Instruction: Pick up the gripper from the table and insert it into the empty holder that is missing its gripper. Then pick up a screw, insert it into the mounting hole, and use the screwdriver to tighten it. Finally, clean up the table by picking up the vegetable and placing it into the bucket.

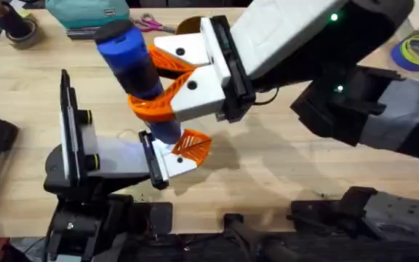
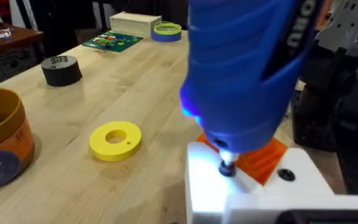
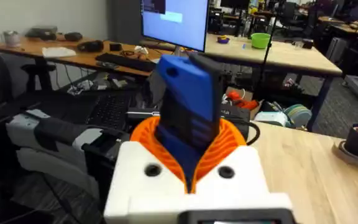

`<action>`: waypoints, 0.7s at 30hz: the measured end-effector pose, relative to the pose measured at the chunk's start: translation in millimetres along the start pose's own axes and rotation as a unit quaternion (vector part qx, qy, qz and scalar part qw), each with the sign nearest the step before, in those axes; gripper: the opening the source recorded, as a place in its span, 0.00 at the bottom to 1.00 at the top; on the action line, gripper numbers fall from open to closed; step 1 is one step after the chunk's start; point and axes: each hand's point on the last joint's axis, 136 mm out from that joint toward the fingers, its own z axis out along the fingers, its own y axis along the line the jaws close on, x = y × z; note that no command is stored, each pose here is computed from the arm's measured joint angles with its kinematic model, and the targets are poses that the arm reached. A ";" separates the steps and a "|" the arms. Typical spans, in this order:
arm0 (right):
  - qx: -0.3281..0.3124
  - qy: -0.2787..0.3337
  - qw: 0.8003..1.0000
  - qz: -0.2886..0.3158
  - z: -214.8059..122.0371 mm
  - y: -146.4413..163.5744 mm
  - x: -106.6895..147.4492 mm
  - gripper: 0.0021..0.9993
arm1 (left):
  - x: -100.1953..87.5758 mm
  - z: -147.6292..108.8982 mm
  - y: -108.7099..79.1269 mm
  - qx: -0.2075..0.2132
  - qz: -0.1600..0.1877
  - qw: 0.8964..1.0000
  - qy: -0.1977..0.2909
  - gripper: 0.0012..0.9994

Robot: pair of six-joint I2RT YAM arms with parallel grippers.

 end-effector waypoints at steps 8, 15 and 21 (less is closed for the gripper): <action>-0.008 0.001 1.000 -0.002 -1.5 1.8 0.4 0.02 | 0.0 0.0 -0.1 0.000 0.000 1.000 0.000 0.01; -0.014 0.003 1.000 -0.002 -5.8 1.5 0.9 0.02 | 0.0 0.0 -0.1 0.000 0.000 1.000 0.000 0.01; -0.016 0.003 1.000 -0.003 -5.8 2.2 0.9 0.02 | 0.0 0.0 -0.1 0.000 0.000 1.000 0.000 0.01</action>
